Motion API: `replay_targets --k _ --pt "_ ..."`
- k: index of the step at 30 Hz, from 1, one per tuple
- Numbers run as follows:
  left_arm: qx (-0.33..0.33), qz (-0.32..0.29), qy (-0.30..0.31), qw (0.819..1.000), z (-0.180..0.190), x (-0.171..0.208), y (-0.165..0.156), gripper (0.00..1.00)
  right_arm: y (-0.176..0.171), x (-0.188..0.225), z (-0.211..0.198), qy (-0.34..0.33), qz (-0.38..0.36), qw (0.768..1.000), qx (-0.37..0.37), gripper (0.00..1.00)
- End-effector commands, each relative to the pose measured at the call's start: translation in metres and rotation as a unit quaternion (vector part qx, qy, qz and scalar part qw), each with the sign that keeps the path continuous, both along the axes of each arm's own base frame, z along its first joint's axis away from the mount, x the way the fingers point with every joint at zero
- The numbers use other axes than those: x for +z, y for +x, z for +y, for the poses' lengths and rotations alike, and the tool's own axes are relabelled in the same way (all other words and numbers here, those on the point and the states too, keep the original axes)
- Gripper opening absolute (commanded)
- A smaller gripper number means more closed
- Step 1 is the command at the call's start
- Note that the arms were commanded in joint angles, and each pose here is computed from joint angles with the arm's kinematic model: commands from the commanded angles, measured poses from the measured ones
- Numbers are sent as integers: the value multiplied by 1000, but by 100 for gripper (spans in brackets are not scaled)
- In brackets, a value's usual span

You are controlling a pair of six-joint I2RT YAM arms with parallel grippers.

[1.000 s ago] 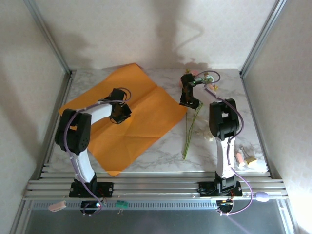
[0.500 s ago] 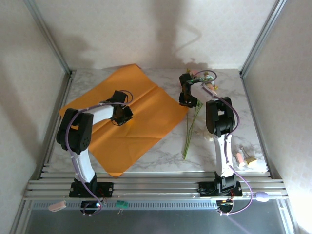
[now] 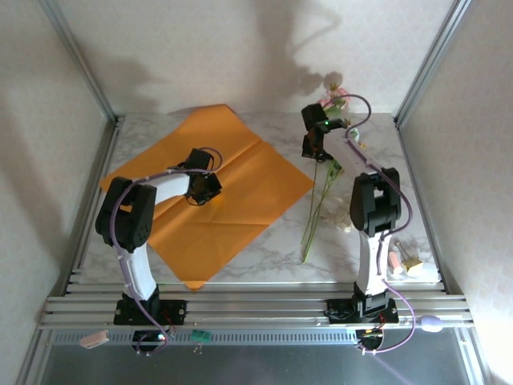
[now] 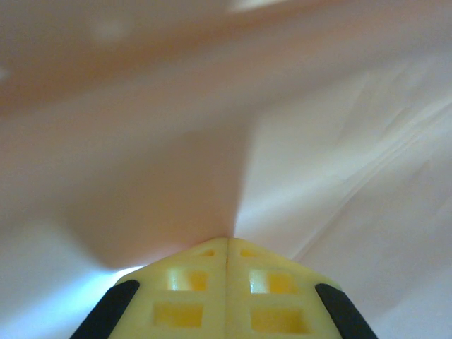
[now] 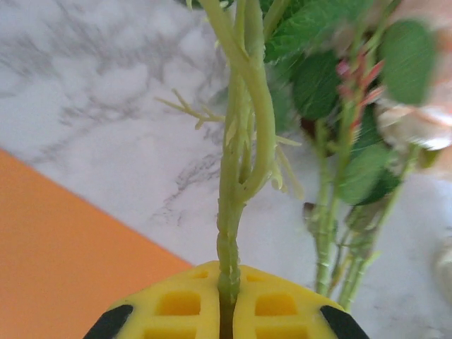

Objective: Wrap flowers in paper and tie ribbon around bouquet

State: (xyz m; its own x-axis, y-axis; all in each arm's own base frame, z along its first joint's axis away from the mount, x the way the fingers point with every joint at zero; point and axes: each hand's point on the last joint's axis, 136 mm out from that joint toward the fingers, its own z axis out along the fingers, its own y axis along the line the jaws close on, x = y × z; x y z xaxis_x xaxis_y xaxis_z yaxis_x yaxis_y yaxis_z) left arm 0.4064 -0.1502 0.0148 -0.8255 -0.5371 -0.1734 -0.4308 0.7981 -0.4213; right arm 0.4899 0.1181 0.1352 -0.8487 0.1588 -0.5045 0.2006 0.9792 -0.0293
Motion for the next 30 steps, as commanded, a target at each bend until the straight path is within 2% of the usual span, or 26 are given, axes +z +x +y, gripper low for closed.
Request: replay_targets --k 1,4,7,13,18,21,25,27,30 --pt "-29 67 19 997 -13 -42 -31 0 -7 46 -10 -9 -48 999 0 0" --pt "-43 63 12 997 -31 -42 -30 0 -10 73 -1 19 -72 997 16 0" --pt "-55 57 2 997 -53 -39 -30 0 -19 82 25 66 -78 994 49 0" --pt "-58 46 -11 997 -84 -22 -36 0 -30 70 98 180 -50 976 116 0" --pt "-44 7 -41 998 -93 23 -27 0 -31 55 163 229 -27 960 159 0" --pt "-26 -22 -24 999 -76 58 -19 0 -27 43 188 244 -19 955 169 0" --pt "27 -49 -5 998 -29 90 -20 0 -18 35 222 279 -16 941 188 0" --pt "41 -44 -19 998 -14 85 -27 0 -13 34 239 294 -19 935 198 0" --pt "47 -12 -50 998 -6 56 -47 0 -6 35 265 328 -21 920 212 0"
